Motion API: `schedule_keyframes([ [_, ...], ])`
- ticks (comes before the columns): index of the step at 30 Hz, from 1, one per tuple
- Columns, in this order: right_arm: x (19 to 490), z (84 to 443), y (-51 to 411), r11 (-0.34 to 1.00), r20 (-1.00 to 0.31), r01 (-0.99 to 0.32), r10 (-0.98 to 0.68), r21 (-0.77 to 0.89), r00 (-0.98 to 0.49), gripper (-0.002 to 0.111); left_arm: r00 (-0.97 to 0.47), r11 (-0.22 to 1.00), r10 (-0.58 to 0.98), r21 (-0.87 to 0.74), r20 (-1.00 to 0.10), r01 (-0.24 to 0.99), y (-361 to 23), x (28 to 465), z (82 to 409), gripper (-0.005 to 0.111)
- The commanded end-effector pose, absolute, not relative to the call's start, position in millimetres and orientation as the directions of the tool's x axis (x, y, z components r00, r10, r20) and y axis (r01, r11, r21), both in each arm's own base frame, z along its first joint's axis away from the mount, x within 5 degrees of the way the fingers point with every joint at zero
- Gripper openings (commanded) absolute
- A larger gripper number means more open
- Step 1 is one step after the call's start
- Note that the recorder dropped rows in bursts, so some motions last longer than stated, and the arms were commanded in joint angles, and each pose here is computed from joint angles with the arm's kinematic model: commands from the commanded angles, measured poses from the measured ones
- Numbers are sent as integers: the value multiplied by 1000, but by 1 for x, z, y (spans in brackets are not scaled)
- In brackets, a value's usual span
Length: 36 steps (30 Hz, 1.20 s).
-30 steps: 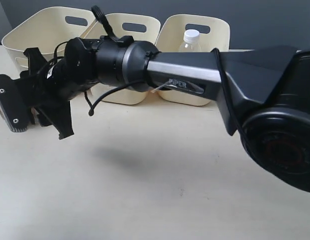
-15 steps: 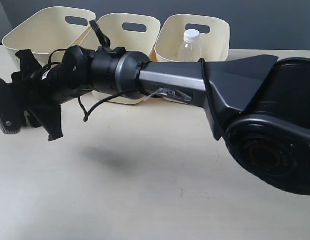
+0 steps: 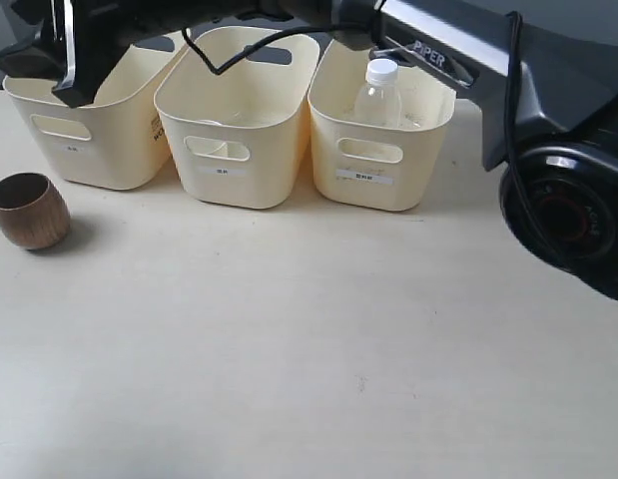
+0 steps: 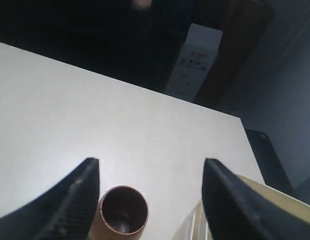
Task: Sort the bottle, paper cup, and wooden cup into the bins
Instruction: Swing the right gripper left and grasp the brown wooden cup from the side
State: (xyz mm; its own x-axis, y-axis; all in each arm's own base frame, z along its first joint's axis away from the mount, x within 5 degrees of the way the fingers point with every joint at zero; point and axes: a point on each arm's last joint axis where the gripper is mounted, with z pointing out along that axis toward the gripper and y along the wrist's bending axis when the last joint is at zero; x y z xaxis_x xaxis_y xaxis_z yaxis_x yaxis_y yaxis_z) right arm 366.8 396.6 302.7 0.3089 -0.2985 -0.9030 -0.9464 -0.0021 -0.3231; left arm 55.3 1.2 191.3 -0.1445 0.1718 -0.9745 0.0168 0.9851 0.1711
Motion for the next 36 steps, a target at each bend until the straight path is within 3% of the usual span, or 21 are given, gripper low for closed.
schedule_keyframes([
  [1,372,306,396,41,-906,-943,-294,-331,305,58,-142,986,168,166,-976,20,1,56,192,0],
  [8,373,245,423,-68,-799,-898,-431,-435,420,55,-142,986,168,166,-976,20,1,56,192,0],
  [16,367,172,444,-309,-517,-714,-521,-628,679,55,-142,986,168,166,-976,20,1,56,192,0],
  [22,370,154,448,-328,-454,-662,-523,-674,721,56,-142,986,168,166,-976,20,1,56,192,0],
  [27,370,147,451,-334,-423,-627,-512,-703,747,69,-142,986,168,166,-976,20,1,56,192,0],
  [36,356,144,468,-363,-347,-536,-469,-762,812,69,-142,986,168,166,-976,20,1,56,192,0],
])
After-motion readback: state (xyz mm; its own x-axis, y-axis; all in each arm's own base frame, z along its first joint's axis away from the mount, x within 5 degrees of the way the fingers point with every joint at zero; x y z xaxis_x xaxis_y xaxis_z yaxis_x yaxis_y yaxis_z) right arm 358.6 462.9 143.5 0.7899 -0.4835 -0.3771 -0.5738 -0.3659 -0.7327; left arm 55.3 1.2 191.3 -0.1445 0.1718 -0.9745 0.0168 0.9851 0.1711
